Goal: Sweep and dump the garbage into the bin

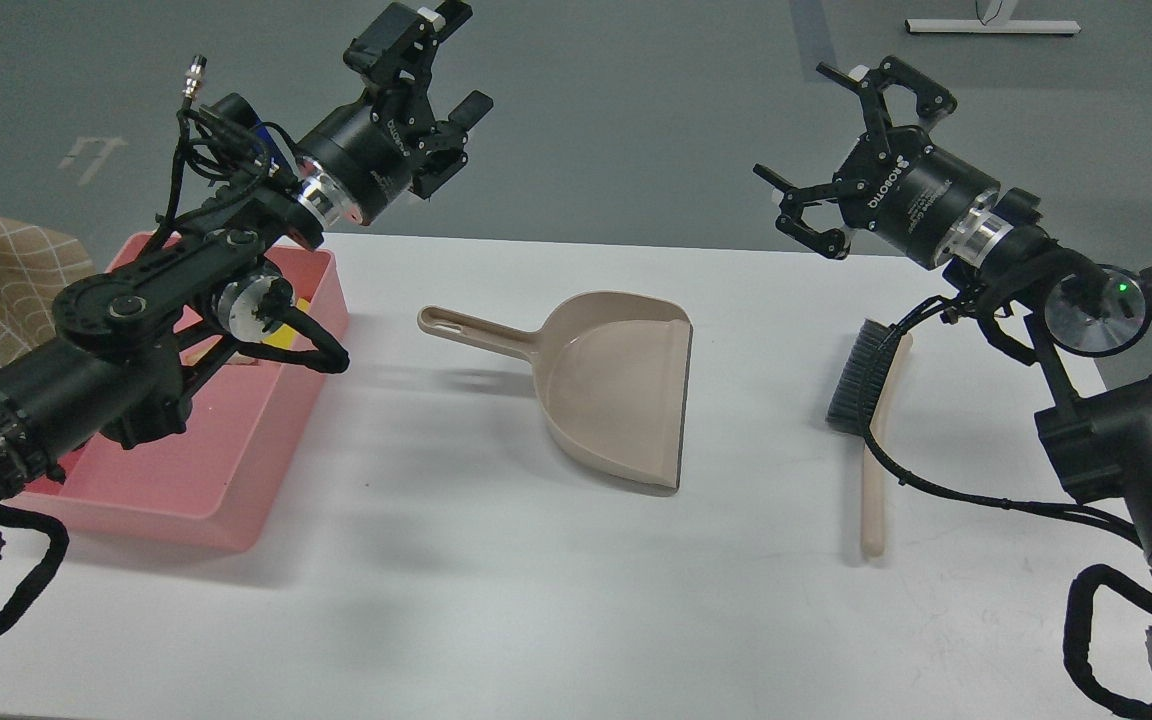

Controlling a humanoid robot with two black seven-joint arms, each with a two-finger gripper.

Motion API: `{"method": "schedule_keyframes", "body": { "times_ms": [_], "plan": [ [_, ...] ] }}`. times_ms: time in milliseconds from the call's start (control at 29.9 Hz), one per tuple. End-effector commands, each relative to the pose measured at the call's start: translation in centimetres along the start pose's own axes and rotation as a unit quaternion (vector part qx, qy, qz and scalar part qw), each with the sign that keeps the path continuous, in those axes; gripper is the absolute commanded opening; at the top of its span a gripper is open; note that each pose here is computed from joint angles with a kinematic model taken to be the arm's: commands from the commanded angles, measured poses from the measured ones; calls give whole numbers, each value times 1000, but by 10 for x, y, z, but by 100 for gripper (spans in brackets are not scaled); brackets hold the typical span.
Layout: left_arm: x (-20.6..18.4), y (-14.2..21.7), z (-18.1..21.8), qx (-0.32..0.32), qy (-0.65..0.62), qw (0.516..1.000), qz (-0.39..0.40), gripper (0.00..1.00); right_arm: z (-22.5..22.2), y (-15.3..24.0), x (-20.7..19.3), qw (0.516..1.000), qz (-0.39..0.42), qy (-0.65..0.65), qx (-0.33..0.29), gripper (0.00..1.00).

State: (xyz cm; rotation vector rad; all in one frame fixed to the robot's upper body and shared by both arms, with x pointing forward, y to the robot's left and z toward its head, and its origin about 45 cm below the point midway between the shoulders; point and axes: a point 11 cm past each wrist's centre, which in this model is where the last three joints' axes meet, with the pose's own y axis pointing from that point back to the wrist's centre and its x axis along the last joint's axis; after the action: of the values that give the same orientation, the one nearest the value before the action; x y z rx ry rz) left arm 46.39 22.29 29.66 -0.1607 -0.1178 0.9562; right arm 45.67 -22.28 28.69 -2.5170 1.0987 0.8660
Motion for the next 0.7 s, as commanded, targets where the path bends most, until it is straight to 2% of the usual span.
{"method": "schedule_keyframes", "body": {
  "times_ms": [0,401,669],
  "plan": [
    [-8,5,-8,5,6,1000,-5,98,-4,7,-5,1000,-6,15,3,95],
    [-4,9,-26,18,-22,997,71,98,-11,9,-38,998,-54,36,19,96],
    [-5,7,-27,14,-17,996,90,98,-4,23,-32,997,-64,-18,43,96]
  ]
}}
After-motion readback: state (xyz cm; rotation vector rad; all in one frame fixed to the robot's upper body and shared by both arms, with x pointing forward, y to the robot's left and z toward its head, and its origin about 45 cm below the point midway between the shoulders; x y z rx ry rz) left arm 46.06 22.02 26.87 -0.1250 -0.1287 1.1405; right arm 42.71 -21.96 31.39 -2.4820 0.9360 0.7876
